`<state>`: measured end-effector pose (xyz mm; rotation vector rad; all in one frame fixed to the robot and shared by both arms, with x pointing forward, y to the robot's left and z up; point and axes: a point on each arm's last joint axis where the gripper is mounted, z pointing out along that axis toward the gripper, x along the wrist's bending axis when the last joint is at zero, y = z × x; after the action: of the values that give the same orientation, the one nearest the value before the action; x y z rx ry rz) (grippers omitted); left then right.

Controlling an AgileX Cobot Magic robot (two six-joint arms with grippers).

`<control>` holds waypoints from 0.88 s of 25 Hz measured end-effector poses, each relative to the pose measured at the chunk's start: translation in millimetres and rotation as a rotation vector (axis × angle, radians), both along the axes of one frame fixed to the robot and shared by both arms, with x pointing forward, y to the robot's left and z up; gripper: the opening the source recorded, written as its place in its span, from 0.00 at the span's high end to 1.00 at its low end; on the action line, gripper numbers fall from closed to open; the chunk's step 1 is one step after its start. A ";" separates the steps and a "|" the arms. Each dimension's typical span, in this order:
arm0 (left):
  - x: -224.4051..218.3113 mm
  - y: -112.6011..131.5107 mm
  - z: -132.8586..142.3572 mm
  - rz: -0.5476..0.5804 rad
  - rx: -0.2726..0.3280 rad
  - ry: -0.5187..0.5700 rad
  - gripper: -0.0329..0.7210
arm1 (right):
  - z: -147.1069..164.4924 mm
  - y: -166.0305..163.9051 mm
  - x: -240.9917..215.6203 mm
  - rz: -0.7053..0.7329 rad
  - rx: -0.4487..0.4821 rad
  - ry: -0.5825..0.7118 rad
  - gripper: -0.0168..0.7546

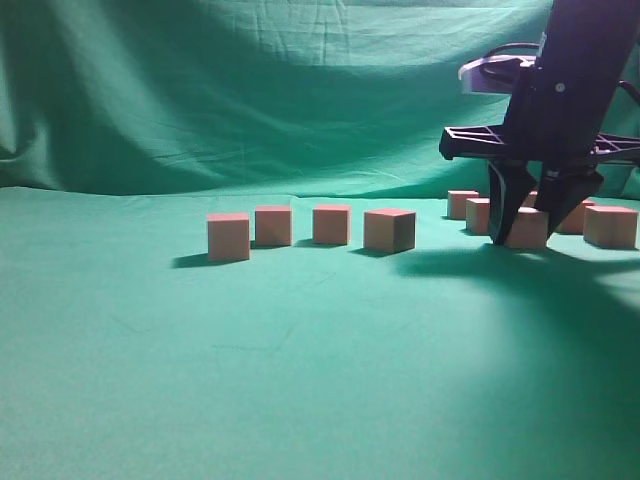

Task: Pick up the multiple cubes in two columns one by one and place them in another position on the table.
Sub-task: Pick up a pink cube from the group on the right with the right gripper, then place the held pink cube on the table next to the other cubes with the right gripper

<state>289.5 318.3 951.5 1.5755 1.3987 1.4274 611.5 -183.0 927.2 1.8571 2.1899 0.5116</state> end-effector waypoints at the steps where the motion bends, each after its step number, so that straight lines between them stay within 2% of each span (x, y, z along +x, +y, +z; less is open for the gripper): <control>1: 0.0 0.0 0.0 0.000 0.000 0.000 0.96 | 0.6 -0.2 -0.6 0.000 -0.002 0.005 0.65; 4: 0.0 0.0 0.0 0.000 0.000 0.000 0.96 | 20.3 -0.8 -4.7 0.004 -0.002 0.002 0.65; 7: 0.0 0.0 0.0 0.000 0.000 0.000 0.96 | 67.3 8.0 -17.6 0.067 0.013 -0.093 0.65; 8: 0.0 0.0 0.0 0.000 0.000 0.000 0.96 | 67.3 8.0 -17.6 0.067 0.013 -0.093 0.65; 9: 0.0 0.0 0.0 0.000 0.000 0.000 0.96 | 101.9 21.3 -36.7 0.149 0.021 -0.156 0.65; 12: 0.0 0.0 0.0 0.000 0.000 0.000 0.96 | 129.7 42.5 -68.1 0.272 0.016 -0.163 0.65; 16: 0.0 0.0 0.0 0.000 0.000 0.000 0.96 | 130.2 70.9 -99.3 0.409 0.016 -0.055 0.65; 22: 0.0 0.0 0.0 0.000 0.000 0.000 0.96 | 114.4 114.4 -120.0 0.629 0.135 0.047 0.65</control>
<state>289.5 318.3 951.5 1.5755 1.3987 1.4274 491.4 -68.6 1041.6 1.2023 2.8213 0.7409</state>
